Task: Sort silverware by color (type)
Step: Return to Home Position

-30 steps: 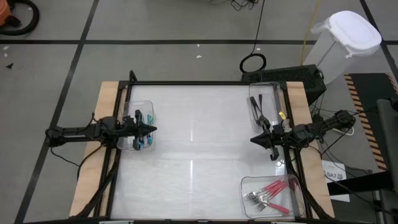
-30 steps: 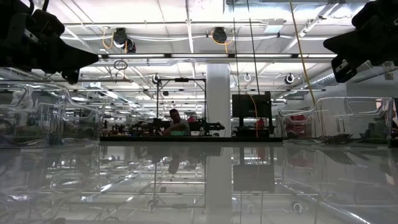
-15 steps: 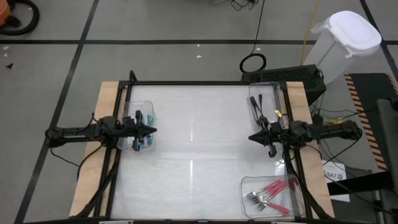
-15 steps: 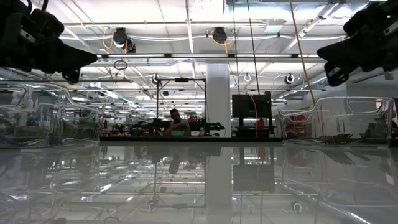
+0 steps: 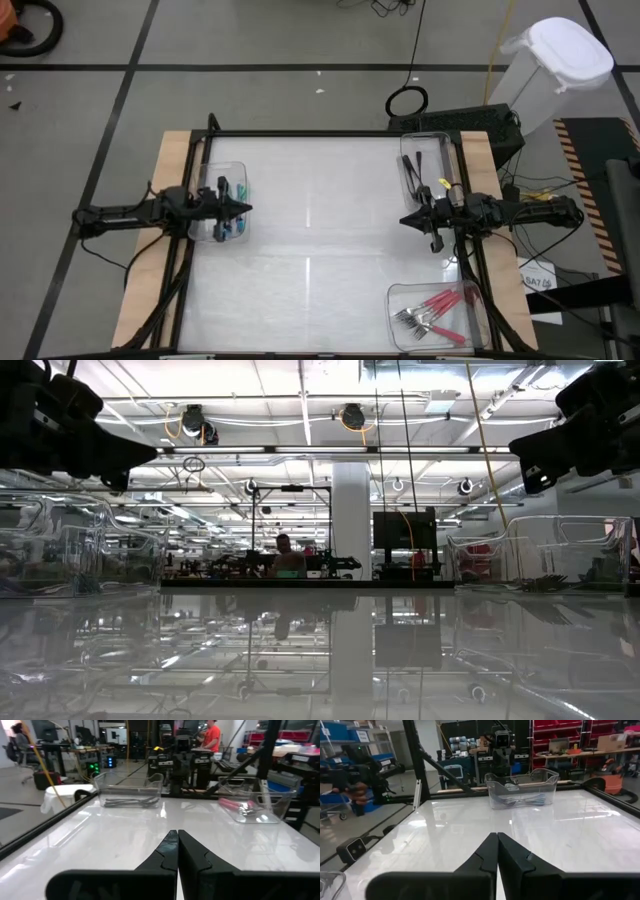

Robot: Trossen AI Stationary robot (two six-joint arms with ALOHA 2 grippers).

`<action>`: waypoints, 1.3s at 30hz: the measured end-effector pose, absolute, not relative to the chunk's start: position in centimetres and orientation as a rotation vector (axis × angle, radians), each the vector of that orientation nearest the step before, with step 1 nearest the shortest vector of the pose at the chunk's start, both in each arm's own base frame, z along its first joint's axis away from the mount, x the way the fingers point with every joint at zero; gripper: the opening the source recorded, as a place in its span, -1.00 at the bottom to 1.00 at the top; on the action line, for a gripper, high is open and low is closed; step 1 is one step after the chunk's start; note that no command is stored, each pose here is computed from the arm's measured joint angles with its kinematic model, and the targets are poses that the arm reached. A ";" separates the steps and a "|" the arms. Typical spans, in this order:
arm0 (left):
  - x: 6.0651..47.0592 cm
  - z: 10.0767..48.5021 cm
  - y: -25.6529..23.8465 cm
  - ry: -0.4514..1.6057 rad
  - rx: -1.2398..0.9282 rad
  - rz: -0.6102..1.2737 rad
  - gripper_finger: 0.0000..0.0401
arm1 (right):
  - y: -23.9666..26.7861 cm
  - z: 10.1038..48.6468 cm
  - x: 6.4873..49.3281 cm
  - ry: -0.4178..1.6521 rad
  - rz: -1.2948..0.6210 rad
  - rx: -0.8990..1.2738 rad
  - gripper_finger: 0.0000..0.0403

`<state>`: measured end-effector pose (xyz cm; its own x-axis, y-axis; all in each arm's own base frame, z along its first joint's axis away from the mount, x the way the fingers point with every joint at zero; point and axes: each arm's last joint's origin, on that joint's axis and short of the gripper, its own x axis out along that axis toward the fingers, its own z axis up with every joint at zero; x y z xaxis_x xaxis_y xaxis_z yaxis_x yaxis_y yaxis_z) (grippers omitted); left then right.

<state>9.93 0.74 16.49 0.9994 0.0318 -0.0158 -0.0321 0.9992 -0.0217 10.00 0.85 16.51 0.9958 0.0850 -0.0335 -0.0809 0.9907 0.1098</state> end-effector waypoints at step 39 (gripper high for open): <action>10.0 16.5 0.0 0.018 -0.058 -0.030 -1.00 | 0.9 17.0 9.6 -0.019 0.080 0.055 -1.00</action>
<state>9.96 0.03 16.46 0.9994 -0.0305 -0.0173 0.0295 0.9978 -0.0586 9.64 0.90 16.97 0.9966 0.0797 0.0213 -0.0807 0.9953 0.0543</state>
